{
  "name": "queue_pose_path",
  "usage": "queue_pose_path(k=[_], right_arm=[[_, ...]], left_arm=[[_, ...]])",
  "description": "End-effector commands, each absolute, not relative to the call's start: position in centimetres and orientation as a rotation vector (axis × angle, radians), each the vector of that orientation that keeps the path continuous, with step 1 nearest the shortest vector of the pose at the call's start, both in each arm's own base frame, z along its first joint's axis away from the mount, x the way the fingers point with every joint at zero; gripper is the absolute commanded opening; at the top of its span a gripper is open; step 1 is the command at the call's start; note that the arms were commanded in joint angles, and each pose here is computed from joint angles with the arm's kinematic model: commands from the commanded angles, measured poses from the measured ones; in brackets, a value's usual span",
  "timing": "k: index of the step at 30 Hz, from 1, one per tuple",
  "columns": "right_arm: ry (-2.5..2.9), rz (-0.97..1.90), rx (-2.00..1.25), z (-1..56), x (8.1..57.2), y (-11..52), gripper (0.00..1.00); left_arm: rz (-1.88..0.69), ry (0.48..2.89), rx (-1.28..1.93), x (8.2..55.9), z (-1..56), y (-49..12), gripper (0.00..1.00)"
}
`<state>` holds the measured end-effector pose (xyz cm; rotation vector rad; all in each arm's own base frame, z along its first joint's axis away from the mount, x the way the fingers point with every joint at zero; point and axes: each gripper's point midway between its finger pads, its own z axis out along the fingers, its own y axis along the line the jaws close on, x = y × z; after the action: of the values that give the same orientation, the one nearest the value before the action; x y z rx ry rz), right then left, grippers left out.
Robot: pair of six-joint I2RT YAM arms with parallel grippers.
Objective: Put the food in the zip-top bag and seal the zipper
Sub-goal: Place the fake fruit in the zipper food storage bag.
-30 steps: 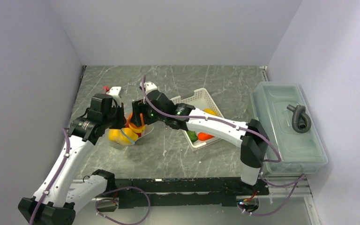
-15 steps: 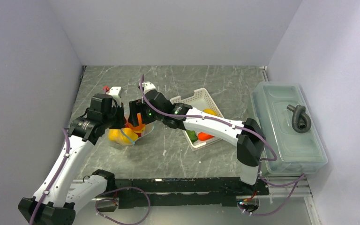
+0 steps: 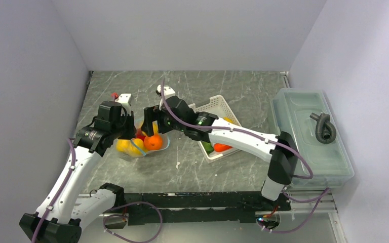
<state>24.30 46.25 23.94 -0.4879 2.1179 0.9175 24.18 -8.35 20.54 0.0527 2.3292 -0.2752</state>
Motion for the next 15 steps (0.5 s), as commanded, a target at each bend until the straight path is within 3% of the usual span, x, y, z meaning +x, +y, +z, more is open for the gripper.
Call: queue_pose_path(k=[1, 15], right_arm=[[2.041, 0.926, -0.407, 27.5, 24.4, 44.6, 0.89], [2.174, 0.85, -0.266, 22.9, 23.1, 40.7, 0.79]], left_arm=[[-0.29, 2.282, 0.08, 24.6, 21.5, -8.6, 0.0], [-0.29, 2.286, 0.08, 24.6, 21.4, -8.6, 0.0]])
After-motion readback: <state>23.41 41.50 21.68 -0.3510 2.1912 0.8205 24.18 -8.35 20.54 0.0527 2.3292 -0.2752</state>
